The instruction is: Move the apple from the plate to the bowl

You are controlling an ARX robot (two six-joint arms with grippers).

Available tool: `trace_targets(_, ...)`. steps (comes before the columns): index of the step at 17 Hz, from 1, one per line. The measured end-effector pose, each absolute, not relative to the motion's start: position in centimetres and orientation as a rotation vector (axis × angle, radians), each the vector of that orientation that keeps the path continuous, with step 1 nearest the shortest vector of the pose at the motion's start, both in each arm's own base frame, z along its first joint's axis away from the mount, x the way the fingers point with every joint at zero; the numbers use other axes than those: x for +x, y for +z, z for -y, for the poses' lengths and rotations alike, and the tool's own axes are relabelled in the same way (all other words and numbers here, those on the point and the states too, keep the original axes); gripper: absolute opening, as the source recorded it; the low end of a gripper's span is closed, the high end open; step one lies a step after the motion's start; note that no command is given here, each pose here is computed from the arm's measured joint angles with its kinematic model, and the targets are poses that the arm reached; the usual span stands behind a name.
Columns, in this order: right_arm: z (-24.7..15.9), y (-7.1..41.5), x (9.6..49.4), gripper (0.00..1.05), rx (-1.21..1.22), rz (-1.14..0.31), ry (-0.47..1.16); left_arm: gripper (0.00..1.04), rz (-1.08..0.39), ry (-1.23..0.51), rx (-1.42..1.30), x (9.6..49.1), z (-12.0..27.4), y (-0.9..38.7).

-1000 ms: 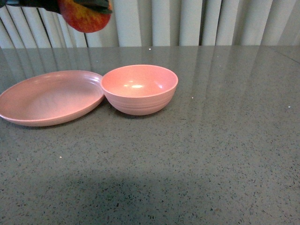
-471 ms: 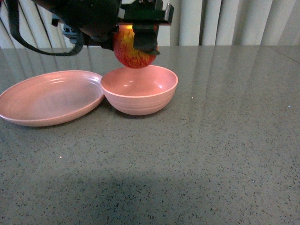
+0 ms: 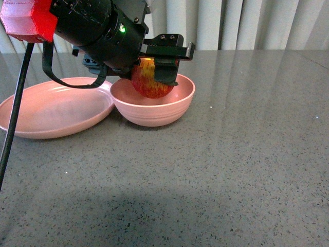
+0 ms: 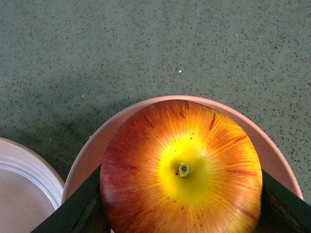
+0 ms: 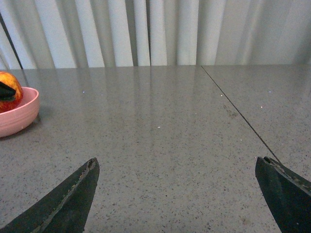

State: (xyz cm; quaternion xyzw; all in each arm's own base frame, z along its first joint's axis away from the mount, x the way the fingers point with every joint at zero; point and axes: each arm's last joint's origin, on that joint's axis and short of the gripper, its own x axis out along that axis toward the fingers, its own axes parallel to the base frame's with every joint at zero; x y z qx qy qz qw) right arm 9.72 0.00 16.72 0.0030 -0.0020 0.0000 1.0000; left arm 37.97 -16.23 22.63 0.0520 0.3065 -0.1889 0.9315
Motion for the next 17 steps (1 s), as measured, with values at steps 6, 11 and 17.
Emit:
trace_targets(6,0.0,16.7,9.7,0.98,0.006,0.004,0.0,0.67,-0.683,-0.4,0.113,37.9,16.3,22.0)
trace_targets(11,0.0,16.7,9.7,0.98,0.006,0.004,0.0,0.99,-0.689,-0.416,0.104,38.1,16.4,22.0)
trace_targets(17,0.0,16.7,9.7,0.98,0.006,0.004,0.0,0.98,-0.623,-0.419,0.086,38.2,16.2,23.5)
